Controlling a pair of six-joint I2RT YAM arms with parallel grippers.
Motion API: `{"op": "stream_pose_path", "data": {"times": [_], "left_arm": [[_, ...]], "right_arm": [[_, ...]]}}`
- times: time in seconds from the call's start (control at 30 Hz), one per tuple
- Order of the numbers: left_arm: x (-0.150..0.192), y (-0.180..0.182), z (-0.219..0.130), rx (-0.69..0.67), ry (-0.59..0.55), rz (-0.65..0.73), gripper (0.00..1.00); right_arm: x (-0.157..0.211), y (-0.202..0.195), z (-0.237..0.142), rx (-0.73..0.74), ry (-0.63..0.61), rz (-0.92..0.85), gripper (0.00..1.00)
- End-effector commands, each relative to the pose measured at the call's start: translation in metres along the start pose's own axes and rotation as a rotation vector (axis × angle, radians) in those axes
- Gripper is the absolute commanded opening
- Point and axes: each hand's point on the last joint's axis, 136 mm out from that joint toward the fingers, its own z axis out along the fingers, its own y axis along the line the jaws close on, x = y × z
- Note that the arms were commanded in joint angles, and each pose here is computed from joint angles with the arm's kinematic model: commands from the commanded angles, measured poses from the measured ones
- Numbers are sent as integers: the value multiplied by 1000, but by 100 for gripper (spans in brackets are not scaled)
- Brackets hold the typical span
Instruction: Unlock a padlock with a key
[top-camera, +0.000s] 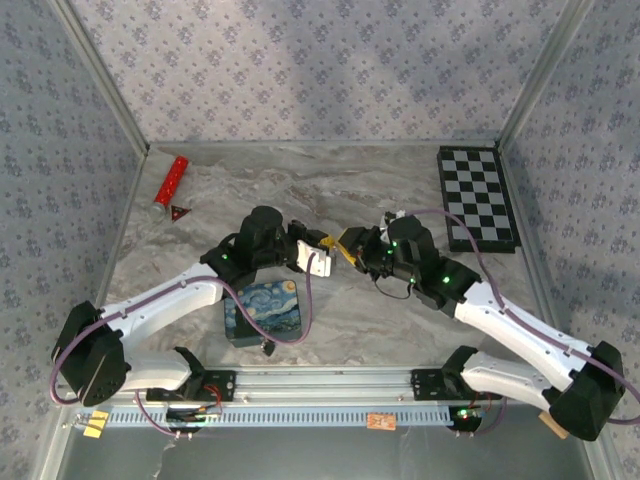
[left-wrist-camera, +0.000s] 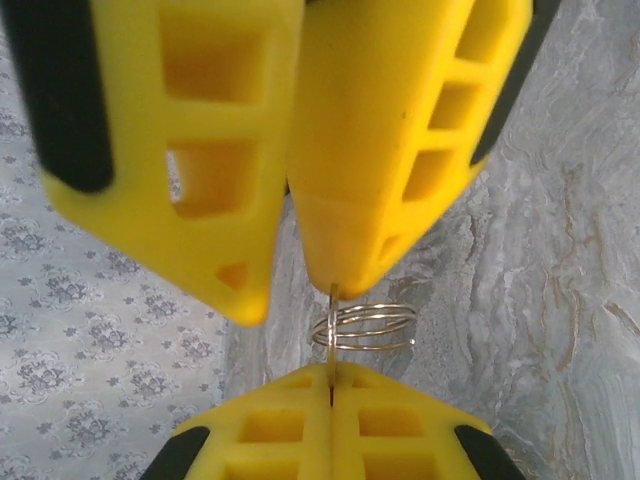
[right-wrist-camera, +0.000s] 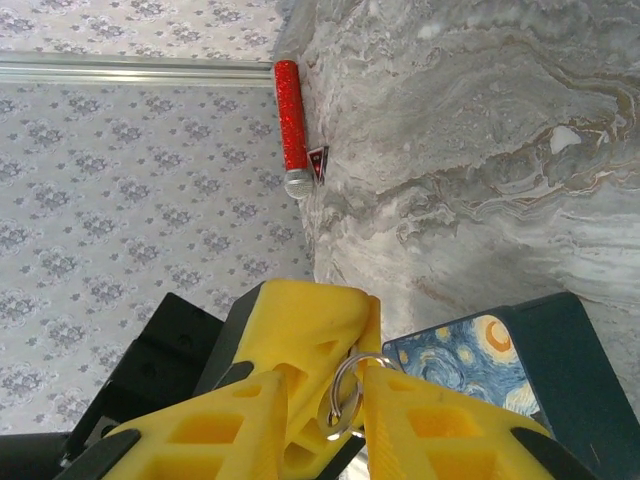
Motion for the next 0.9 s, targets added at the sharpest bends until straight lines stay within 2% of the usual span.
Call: {"op": "stream_pose_path", "data": {"times": [0.0, 0.23, 0.4, 0.6, 0.87], "left_arm": [[-14, 4, -3, -18, -54, 37, 0], [-13, 3, -2, -18, -55, 39, 0], [-13, 1, -2, -11, -54, 37, 0], [-9, -1, -2, -12, -40, 40, 0], [-9, 0, -2, -17, -40, 38, 0]], "right_arm": [[5, 1, 4, -6, 17, 8, 27], [7, -1, 10, 4, 27, 9, 26], [4, -6, 9, 15, 8, 8, 20], [-2, -7, 1, 27, -27, -12, 18], [0, -7, 4, 30, -17, -20, 10]]}}
